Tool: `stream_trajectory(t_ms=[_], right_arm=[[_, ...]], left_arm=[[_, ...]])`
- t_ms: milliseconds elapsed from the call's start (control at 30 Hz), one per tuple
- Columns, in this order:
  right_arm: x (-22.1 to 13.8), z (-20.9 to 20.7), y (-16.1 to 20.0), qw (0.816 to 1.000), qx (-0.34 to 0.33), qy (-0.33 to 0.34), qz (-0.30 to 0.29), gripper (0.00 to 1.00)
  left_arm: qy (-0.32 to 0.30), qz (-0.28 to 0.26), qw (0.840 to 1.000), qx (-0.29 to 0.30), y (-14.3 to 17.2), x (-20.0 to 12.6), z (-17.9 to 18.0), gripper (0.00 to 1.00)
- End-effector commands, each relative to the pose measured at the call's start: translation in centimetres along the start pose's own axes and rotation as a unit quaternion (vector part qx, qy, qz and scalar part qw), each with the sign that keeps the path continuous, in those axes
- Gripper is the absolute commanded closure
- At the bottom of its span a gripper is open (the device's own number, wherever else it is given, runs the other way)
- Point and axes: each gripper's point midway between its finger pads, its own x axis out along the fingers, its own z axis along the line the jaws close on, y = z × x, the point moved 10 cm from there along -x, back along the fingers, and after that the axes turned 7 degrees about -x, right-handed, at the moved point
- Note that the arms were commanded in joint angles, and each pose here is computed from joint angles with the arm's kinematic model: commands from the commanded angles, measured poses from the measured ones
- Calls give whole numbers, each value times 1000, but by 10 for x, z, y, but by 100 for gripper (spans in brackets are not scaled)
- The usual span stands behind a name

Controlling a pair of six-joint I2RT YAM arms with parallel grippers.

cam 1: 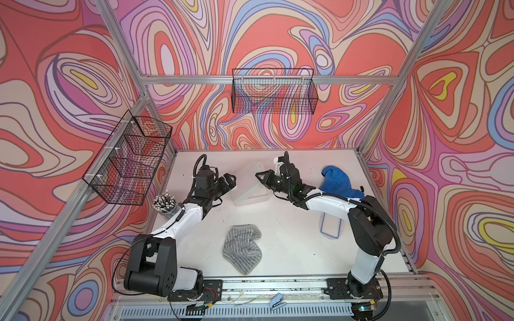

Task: Wipe the insides of the lunch boxes
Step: Open the lid of the lunch box.

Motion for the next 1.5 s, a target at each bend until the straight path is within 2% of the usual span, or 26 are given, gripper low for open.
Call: stream_trajectory(t_ms=[0, 600, 733, 967, 1133, 1333, 1400, 1467], right_arm=[[-3, 25, -9, 999, -42, -18, -15, 98], [1, 89, 3, 982, -187, -31, 3, 98], [-11, 102, 7, 969, -245, -5, 4, 98], [-66, 117, -2, 952, -304, 35, -12, 100], [-104, 130, 7, 929, -357, 99, -6, 100], [-148, 134, 13, 917, -371, 149, 5, 100], [-156, 128, 21, 899, -389, 203, 19, 100], [-160, 120, 31, 871, -412, 264, 37, 100]], left_arm=[[-31, -9, 999, 1, -2, -11, 6, 11], [-121, -52, 991, -34, -4, -38, 37, 5], [-126, -60, 989, -38, -6, -44, 42, 4], [-130, -54, 990, -29, -7, -44, 41, 5], [-146, -49, 988, -8, -8, -45, 41, 7], [-152, -42, 987, 1, -9, -42, 42, 7], [-155, -36, 987, 1, -9, -38, 42, 8], [-155, -30, 987, 2, -7, -34, 42, 8]])
